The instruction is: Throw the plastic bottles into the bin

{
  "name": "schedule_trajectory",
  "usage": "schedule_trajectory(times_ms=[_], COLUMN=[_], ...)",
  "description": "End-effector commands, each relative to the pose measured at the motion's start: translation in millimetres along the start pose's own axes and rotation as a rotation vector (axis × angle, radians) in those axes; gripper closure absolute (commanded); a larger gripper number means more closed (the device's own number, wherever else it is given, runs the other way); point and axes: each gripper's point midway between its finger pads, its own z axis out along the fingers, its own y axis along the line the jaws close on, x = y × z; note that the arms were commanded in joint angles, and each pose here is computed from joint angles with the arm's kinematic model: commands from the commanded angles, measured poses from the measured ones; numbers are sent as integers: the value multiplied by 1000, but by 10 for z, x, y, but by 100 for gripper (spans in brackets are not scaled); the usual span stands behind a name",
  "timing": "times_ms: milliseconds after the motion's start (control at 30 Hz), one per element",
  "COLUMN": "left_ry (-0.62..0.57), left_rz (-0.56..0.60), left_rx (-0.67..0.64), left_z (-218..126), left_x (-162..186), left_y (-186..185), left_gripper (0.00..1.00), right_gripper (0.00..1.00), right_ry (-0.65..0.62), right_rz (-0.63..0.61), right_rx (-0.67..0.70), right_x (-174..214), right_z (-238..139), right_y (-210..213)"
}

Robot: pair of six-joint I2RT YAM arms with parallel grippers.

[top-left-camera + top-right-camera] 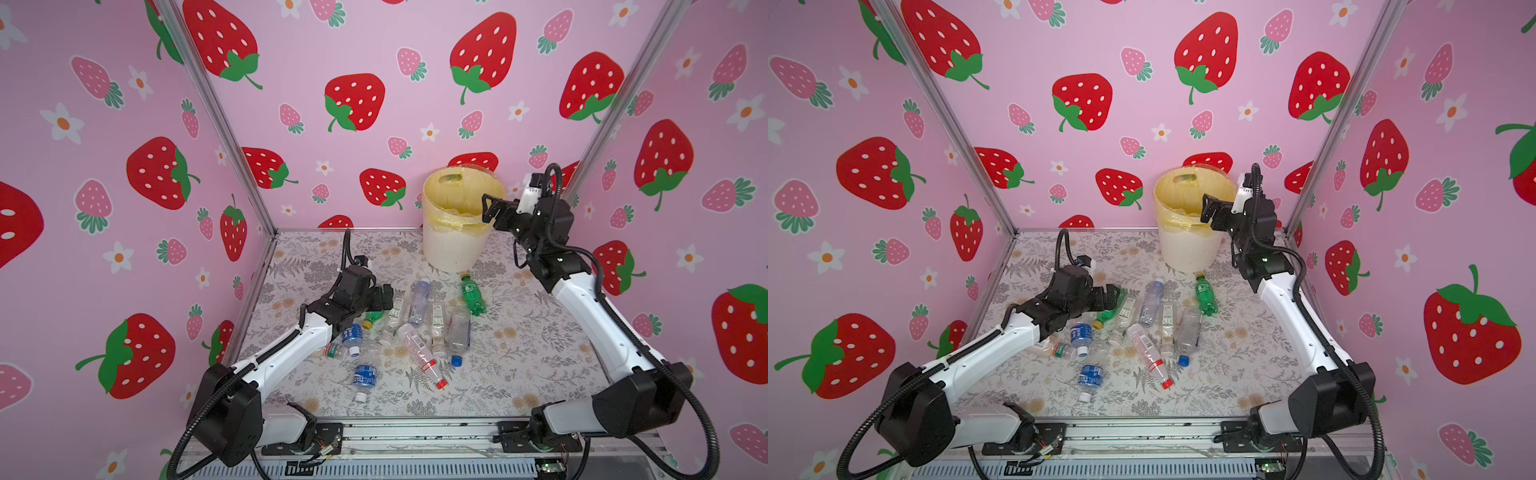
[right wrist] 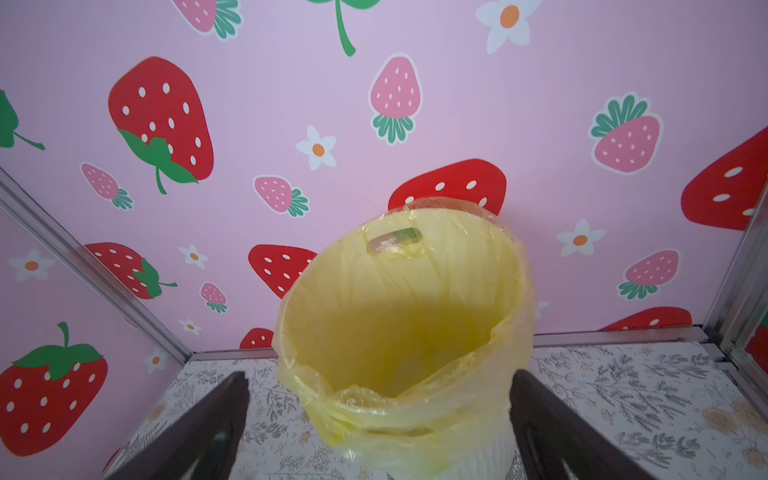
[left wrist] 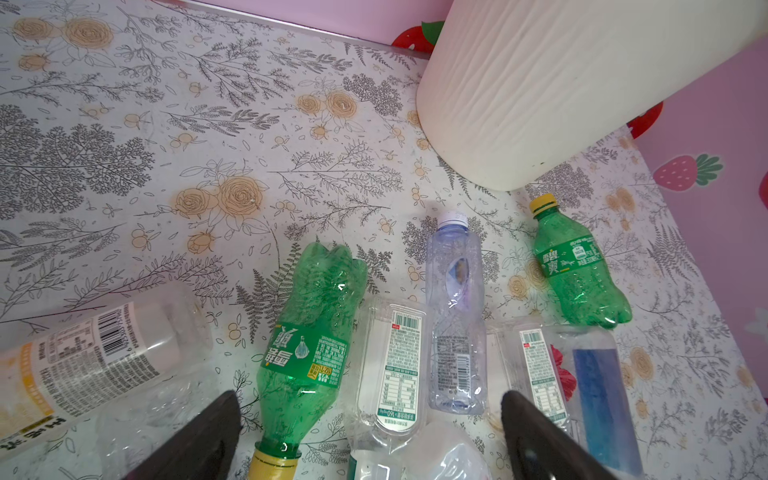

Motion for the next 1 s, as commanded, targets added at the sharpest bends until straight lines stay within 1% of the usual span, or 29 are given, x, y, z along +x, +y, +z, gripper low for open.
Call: schedule_trajectory(times_ms=[0, 200, 400, 500, 600, 800, 967], left_ry=[-22, -3, -5, 10, 52, 155, 191], left_rz=[-23, -31, -38, -53, -73, -116, -136], left_rx=[-12, 3, 1, 15, 20, 17, 0], left_z=[-64, -77, -186, -243, -291, -386, -457], left_x=[-164, -137, -124, -46, 103, 506, 797], left_y=[-18, -43, -11, -7, 22, 107, 196], left_gripper=[1, 1, 1, 1, 1, 1, 1], right_gripper=[1, 1, 1, 1, 1, 1, 1], right_ry=[43, 119, 190, 219, 247, 275, 292], right_rz=[12, 25, 39, 47, 49, 72, 105], right_rx=[11, 15, 20, 27, 36, 50, 56], right_x=[249, 636, 948, 1100, 1233, 1425, 1591], right_z=[-106, -376, -628, -738, -832, -960, -1031], right_y=[-69, -159, -226, -268, -310, -371, -414])
